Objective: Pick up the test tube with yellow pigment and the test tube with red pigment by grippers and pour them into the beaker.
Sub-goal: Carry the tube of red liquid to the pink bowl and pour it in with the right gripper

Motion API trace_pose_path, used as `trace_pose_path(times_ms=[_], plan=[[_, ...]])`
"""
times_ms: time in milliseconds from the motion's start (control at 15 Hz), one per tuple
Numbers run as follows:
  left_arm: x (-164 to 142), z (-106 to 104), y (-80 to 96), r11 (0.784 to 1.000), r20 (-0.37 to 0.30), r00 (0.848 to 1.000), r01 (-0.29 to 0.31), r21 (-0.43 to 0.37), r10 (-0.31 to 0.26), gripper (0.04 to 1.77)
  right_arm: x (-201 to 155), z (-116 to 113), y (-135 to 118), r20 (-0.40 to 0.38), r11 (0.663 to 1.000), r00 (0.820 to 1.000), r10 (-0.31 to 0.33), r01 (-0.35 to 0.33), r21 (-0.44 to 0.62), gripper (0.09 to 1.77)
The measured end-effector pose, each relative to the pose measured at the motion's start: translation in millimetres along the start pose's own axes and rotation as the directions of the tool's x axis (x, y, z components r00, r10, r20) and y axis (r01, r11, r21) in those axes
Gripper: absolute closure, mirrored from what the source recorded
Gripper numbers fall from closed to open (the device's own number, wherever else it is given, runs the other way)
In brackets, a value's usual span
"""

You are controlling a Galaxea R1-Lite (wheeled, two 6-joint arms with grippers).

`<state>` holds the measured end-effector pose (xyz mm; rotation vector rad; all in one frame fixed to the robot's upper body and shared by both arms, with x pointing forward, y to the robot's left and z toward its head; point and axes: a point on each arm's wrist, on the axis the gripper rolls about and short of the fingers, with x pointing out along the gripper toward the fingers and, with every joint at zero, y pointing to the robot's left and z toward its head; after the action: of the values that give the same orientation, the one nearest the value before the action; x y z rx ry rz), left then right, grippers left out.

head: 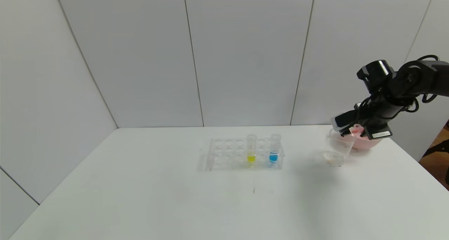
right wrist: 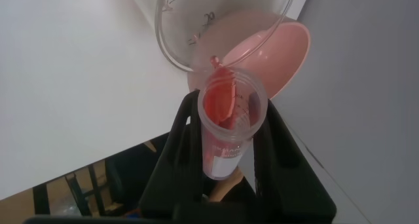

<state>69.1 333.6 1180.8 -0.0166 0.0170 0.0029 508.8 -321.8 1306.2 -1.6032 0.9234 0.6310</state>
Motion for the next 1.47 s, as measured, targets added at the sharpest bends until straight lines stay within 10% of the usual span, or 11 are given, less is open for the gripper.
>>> trace_pose_path(times_ms=[1467], plan=[[0,0,0.0,1.0,0.0,1.0,0.0,0.0,0.0,0.09,-6,36,-2,-0.239,0.997,0.97,-0.046,0.028,-0.075,1.35]])
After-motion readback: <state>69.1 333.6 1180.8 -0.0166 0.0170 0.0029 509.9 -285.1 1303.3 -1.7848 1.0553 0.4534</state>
